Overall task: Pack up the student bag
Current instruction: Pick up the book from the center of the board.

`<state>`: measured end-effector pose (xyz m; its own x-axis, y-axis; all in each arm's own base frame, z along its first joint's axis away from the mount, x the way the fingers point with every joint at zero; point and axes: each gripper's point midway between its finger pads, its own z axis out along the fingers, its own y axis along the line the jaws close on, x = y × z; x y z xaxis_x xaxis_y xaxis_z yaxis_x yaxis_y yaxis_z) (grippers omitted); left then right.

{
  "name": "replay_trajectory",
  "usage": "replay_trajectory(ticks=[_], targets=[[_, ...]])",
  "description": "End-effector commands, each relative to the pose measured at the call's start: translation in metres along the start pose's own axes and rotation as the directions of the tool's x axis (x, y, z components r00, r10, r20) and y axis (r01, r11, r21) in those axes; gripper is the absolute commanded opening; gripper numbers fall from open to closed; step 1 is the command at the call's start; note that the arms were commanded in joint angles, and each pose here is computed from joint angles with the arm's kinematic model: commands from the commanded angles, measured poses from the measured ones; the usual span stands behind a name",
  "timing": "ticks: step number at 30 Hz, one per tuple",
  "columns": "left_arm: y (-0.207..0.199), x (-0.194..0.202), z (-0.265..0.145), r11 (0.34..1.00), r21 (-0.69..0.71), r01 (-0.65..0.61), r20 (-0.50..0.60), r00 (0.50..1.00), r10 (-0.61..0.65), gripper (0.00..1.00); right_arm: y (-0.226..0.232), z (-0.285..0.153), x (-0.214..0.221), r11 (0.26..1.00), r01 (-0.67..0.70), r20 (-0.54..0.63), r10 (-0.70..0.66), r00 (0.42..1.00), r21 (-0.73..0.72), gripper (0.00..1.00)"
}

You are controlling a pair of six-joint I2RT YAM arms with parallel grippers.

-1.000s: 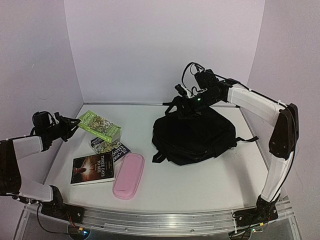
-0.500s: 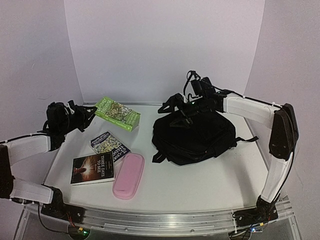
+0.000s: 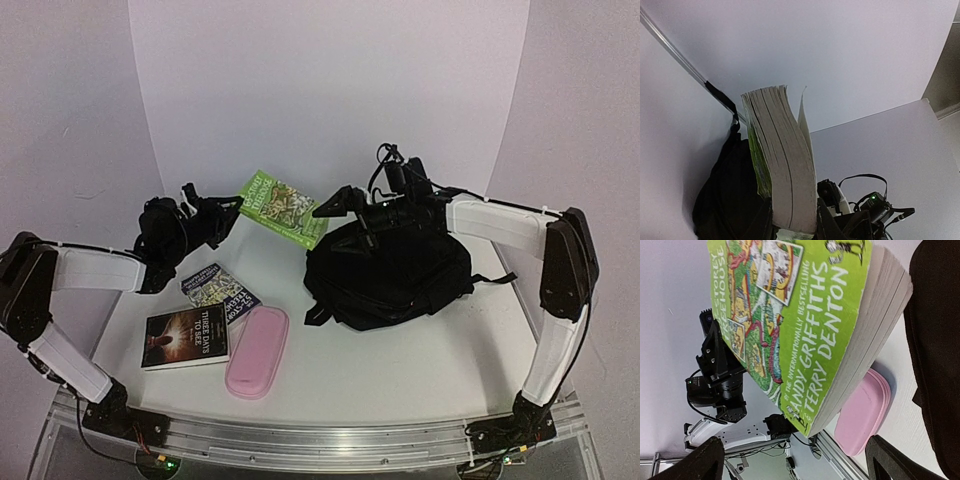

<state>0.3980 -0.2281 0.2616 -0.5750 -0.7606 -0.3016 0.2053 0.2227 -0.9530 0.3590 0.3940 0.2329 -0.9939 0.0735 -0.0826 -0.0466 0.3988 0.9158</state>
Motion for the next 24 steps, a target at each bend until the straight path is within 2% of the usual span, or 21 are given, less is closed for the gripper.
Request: replay_trajectory(ticks=[1,9,13,15,18,22,24], targets=[[-0.106,-0.020,0.009,0.943,0.328,-0.053,0.100,0.995,0.022,0.00,0.032,-0.013,0.002,0.996,0.055,0.027,-0.053,0.998,-0.076,0.98],[-0.124,0.000,0.020,0.918,0.396,0.002,0.046,0.999,-0.022,0.00,0.048,-0.022,-0.006,0.984,0.153,0.072,-0.147,0.986,-0.090,0.98],[-0.125,0.016,0.021,0.896,0.437,0.072,-0.004,0.997,-0.078,0.00,0.069,-0.045,-0.028,0.967,0.226,0.135,-0.210,0.968,-0.118,0.98],[-0.124,0.023,0.022,0.883,0.456,0.108,-0.023,0.994,-0.110,0.00,0.076,-0.056,-0.037,0.960,0.252,0.167,-0.230,0.959,-0.123,0.95],[-0.123,0.033,0.027,0.875,0.464,0.140,-0.053,0.990,-0.130,0.00,0.086,-0.073,-0.042,0.947,0.301,0.224,-0.272,0.936,-0.110,0.82],[-0.123,0.047,0.035,0.868,0.469,0.162,-0.084,0.987,-0.139,0.00,0.101,-0.081,-0.037,0.931,0.341,0.227,-0.307,0.924,-0.131,0.50],[-0.121,0.049,0.036,0.864,0.473,0.170,-0.090,0.985,-0.145,0.00,0.103,-0.083,-0.035,0.929,0.345,0.226,-0.310,0.923,-0.136,0.45]])
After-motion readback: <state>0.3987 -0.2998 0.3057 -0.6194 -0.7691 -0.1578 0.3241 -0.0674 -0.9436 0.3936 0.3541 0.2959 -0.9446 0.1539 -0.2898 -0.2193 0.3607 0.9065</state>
